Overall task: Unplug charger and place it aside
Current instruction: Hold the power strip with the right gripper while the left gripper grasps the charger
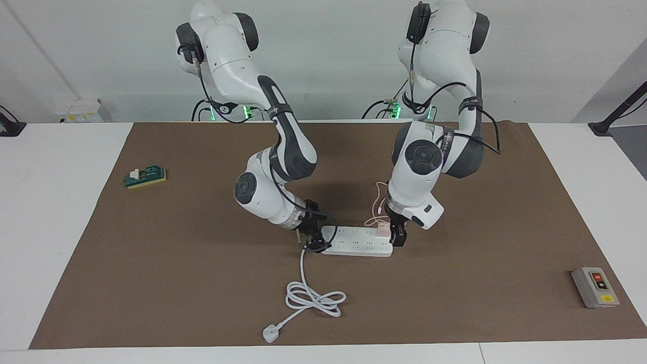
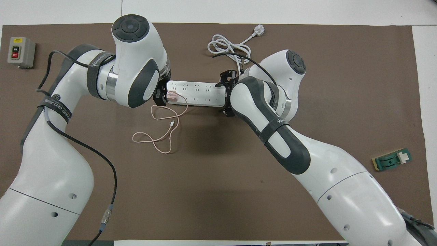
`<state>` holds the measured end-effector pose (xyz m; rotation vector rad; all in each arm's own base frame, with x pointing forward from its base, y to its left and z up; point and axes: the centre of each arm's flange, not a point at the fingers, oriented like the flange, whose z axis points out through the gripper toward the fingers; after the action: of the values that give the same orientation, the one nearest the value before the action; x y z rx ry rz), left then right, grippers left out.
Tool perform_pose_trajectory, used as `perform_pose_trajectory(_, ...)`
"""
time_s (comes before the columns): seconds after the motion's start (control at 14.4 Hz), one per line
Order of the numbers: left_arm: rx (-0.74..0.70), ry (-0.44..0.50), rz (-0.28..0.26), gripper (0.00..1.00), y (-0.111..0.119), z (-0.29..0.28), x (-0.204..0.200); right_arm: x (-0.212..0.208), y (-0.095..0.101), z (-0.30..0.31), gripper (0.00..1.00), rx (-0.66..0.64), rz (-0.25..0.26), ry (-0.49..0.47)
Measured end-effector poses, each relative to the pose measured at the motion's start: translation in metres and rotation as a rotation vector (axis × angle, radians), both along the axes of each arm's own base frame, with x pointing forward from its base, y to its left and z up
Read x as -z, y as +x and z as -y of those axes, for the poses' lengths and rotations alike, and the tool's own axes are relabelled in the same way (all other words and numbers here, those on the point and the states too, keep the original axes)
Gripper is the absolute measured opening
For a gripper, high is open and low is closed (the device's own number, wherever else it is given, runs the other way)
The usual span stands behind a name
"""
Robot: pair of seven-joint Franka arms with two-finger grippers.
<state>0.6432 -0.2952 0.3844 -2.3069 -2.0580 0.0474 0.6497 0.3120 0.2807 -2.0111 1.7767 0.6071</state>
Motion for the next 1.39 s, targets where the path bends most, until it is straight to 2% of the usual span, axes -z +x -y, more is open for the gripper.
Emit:
perform_pose_trajectory(0.21, 0.003, -0.012, 0.025, 1.00, 0.002, 0.003, -0.001, 0.002, -0.001, -0.002, 1.00, 0.002, 0.000, 0.003)
perform_pose_trajectory(0.42, 0.025, -0.022, 0.044, 1.00, -0.004, 0.017, 0.017, 0.005, 0.001, -0.001, 1.00, 0.012, 0.007, 0.002)
perform_pose_trajectory(0.76, 0.041, -0.016, 0.036, 1.00, -0.020, 0.021, 0.037, 0.006, 0.002, -0.001, 1.00, 0.006, 0.019, 0.001)
perform_pose_trajectory(0.97, 0.039, -0.015, 0.042, 1.00, -0.032, 0.013, 0.032, 0.007, 0.003, 0.000, 1.00, -0.016, 0.045, 0.000)
perform_pose_trajectory(1.39, 0.035, 0.003, 0.054, 0.97, -0.033, 0.002, 0.029, 0.011, 0.009, 0.002, 1.00, -0.008, 0.082, -0.006)
